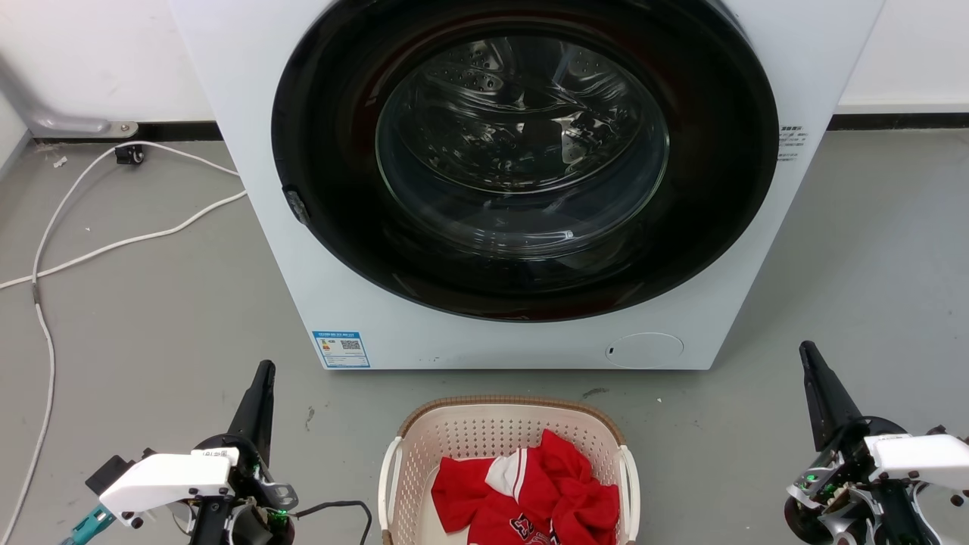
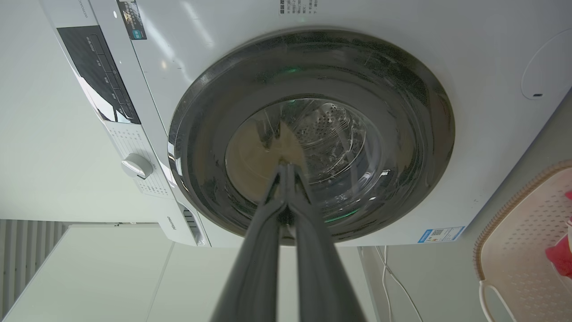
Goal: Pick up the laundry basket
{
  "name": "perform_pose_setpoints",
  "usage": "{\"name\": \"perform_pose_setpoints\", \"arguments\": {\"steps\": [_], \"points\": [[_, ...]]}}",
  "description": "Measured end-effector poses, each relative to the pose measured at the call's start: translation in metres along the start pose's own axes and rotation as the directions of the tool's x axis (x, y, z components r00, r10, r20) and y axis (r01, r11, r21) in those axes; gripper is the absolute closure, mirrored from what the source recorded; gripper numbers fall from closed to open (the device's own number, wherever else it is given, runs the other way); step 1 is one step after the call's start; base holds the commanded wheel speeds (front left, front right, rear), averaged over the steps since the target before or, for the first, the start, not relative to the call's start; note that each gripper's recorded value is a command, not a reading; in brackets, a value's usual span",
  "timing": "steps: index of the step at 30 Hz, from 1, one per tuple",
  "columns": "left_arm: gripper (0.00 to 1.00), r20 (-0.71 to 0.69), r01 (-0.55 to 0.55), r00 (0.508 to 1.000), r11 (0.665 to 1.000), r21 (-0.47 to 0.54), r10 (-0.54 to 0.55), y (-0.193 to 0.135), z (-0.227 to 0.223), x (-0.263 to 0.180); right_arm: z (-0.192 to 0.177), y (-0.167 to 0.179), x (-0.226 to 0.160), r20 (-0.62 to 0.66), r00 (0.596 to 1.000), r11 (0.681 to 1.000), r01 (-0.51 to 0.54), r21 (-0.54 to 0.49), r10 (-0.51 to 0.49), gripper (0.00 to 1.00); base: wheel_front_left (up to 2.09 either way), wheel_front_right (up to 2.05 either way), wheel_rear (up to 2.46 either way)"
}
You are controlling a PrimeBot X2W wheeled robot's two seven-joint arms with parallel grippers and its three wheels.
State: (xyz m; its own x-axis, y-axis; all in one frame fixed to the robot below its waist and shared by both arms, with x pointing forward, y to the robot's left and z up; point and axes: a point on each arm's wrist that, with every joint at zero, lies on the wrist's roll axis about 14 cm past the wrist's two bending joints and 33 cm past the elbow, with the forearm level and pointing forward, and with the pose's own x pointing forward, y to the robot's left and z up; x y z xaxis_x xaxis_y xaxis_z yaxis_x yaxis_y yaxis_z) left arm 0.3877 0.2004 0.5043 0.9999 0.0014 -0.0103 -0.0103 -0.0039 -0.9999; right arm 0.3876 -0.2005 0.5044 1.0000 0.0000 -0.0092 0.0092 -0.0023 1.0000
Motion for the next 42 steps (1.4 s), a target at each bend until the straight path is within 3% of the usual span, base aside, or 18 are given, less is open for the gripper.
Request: {"name": "perform_pose_setpoints", "arguments": {"steps": [39,40,42], "points": [[1.0,0.001,0.0,1.0,1.0,-0.003,0.0,0.0001,0.0001,-0.0001,0.0,-0.0001,-0.0001,-0.001,1.0,1.0,0.0,0.0,0.0,1.0,0.0,0.0,0.0],[0.0,0.001,0.0,1.0,1.0,-0.003,0.0,0.0001,0.0001,-0.0001,0.0,-0.0001,-0.0001,-0.001,1.0,1.0,0.0,0.0,0.0,0.0,0.0,0.0,0.0],[0.0,0.001,-0.02,1.0,1.0,-0.007,0.02,0.0066,-0.0005,-0.0024,-0.0001,-0.0064,-0.0025,0.0,1.0,1.0,0.019,0.002,-0.019,0.0,0.0,0.0,0.0]]}}
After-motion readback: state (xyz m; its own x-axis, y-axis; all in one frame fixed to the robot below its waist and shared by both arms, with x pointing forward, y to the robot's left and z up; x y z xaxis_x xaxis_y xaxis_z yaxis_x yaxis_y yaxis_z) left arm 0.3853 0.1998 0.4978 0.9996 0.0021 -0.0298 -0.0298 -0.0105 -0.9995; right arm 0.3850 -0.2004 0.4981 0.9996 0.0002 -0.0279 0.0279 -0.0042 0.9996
